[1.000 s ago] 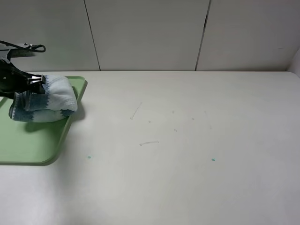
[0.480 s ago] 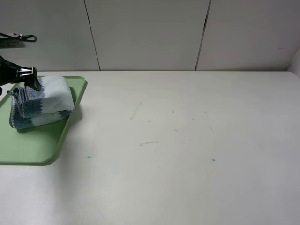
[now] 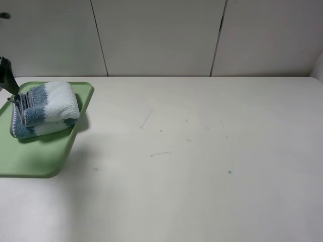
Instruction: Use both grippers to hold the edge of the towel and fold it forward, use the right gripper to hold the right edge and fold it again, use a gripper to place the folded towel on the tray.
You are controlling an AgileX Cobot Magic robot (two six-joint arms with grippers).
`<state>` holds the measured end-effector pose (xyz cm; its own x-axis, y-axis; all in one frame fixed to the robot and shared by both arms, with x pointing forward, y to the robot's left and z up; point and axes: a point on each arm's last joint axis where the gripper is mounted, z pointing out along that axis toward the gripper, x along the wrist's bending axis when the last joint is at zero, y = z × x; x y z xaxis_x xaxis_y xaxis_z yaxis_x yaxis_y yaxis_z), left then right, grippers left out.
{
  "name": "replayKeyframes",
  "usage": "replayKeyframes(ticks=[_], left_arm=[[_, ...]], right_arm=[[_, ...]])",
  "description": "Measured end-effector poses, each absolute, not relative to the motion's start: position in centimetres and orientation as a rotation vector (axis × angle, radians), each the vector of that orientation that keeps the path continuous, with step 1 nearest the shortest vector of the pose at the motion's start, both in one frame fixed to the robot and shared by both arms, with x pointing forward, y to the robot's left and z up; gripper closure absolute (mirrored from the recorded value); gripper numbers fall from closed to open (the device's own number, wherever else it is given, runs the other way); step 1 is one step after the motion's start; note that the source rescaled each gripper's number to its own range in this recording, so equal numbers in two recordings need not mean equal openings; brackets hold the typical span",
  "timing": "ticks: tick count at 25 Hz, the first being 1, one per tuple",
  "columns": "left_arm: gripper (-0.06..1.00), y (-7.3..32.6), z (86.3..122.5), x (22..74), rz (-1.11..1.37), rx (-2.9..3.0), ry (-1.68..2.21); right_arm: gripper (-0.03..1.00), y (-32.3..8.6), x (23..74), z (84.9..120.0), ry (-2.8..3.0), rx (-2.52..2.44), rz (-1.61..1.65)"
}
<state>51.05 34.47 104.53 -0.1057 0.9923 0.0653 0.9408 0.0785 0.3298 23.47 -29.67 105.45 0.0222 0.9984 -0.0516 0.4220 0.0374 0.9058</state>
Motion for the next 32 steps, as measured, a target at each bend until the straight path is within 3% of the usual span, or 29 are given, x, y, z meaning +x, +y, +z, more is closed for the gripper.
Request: replayKeyframes(ticks=[13, 19, 32], left_arm=[[-0.06, 33.0, 110.6, 42.8, 0.368, 2.116, 2.065], [-0.06, 32.4, 113.1, 39.1, 0.508, 2.050, 1.994], [-0.06, 30.8, 113.1, 28.9, 0.773, 1.874, 1.824]], right_arm=[[-0.03, -29.7, 23.5, 105.4, 1.516, 1.500, 0.912], [-0.03, -29.7, 23.5, 105.4, 1.516, 1.500, 0.912], [-0.03, -29.7, 23.5, 105.4, 1.516, 1.500, 0.912]])
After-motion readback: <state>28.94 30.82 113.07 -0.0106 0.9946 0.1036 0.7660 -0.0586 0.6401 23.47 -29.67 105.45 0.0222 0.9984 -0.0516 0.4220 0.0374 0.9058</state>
